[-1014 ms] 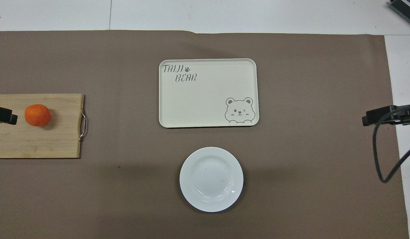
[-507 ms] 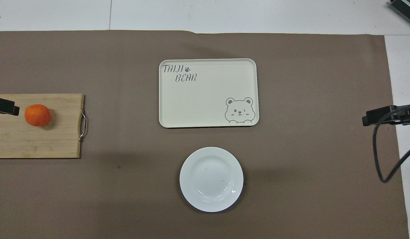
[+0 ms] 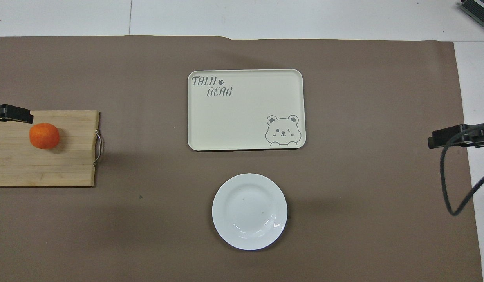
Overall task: Place orange and plate with both arms
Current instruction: 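Move the left gripper down over the orange on the cutting board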
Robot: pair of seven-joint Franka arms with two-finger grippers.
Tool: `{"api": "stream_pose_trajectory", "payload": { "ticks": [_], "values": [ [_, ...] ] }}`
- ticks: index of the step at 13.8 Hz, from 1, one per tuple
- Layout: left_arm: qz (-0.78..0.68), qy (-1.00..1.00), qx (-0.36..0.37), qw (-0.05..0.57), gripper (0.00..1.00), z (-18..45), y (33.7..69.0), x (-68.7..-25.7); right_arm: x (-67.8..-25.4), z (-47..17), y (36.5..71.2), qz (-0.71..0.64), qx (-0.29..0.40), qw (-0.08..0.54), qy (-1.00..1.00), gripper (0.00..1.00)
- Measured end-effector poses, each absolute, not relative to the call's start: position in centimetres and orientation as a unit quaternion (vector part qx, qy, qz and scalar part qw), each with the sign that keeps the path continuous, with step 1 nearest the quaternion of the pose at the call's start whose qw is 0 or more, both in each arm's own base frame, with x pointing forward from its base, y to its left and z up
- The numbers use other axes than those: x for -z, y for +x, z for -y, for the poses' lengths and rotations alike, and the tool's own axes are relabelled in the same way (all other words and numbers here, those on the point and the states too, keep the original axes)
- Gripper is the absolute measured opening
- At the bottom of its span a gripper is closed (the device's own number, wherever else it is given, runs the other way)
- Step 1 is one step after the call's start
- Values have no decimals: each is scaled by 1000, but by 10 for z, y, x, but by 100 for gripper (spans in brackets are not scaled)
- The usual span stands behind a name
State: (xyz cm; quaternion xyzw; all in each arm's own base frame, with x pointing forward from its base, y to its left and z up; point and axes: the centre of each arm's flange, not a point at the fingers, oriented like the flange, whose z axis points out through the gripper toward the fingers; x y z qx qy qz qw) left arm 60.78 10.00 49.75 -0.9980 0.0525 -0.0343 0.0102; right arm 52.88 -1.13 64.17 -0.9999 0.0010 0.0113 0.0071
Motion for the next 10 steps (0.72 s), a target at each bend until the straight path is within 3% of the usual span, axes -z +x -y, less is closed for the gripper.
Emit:
{"api": "stream_pose_trajectory", "payload": {
  "ticks": [6, 10],
  "values": [
    [-60, -997, 40, 15, 100, -114, 629, -404, -642, 11, 529, -1, -11, 7, -1000, 100],
    [-62, -997, 39, 14, 100, -110, 625, -390, -642, 11, 529, -1, -11, 7, -1000, 100]
  ]
}}
